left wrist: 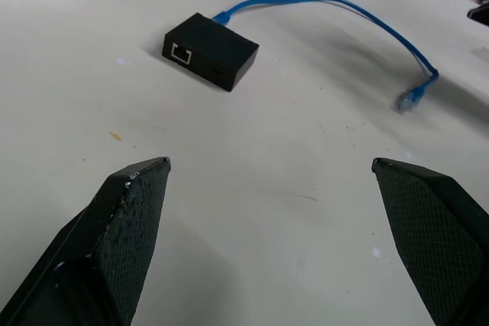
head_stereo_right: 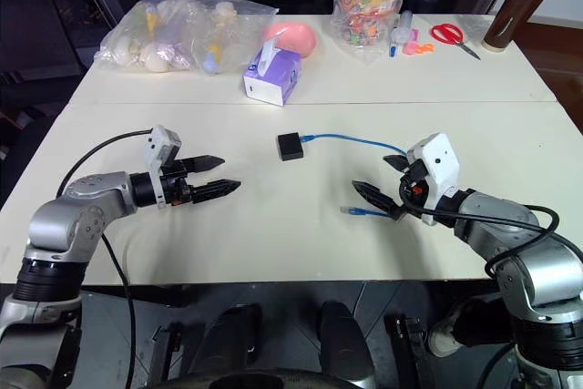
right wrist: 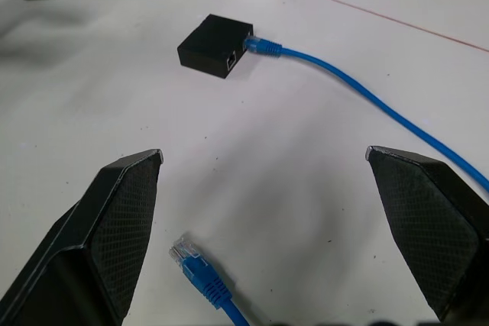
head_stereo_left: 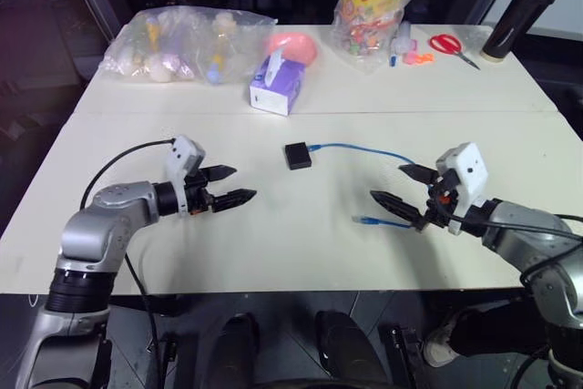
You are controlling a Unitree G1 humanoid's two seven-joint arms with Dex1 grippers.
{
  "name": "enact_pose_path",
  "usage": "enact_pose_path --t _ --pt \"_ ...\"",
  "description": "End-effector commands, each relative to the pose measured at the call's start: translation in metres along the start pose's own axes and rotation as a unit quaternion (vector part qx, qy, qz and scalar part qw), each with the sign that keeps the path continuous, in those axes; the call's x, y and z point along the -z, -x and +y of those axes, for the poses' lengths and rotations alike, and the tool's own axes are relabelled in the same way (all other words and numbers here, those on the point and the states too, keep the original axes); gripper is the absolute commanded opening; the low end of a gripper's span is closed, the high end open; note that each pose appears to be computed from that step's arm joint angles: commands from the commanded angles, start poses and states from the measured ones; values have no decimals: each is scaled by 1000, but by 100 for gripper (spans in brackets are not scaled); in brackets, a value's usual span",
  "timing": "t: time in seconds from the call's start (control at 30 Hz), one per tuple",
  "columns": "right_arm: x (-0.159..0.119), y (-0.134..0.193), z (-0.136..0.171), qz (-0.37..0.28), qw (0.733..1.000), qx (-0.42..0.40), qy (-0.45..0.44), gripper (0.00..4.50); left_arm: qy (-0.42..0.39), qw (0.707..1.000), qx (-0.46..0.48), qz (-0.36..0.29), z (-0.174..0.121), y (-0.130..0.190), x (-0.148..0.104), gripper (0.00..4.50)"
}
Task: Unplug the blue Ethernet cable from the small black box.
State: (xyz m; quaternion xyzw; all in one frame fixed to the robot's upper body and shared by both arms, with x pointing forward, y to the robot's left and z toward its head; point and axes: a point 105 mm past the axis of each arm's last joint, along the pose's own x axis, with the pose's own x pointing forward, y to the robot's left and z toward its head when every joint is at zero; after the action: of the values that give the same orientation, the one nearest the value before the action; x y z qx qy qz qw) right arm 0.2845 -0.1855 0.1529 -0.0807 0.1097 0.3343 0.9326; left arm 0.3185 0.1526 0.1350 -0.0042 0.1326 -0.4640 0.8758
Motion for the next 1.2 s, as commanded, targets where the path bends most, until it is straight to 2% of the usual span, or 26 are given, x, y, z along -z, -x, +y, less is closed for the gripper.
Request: enact_pose_path --t 0.03,0.6,0.7,0.87,0.9,0.97,1.03,1.2 --pt "-12 2 -3 -19 999 8 25 450 -29 999 -28 -29 10 -1 -19 444" --pt "-5 6 -5 -15 999 26 26 450 -32 999 -11 -31 13 -11 -20 444" --pt "-4 3 -9 -12 999 25 22 450 -36 998 -12 -47 19 -12 -28 444" --pt "-8 -10 -19 -16 999 12 30 450 -61 998 15 -17 27 -13 -28 444" --pt "-9 -13 -23 -18 999 14 38 450 -67 997 28 -9 26 -13 -30 444" --pt "-11 -38 -42 -12 996 20 85 450 -44 996 72 -18 25 -9 -50 444" --pt "-11 -60 -50 2 993 1 115 450 -57 994 96 -5 25 -7 -59 444" --pt "-12 -104 -66 15 993 -31 115 450 -84 992 93 -6 31 -8 -73 444"
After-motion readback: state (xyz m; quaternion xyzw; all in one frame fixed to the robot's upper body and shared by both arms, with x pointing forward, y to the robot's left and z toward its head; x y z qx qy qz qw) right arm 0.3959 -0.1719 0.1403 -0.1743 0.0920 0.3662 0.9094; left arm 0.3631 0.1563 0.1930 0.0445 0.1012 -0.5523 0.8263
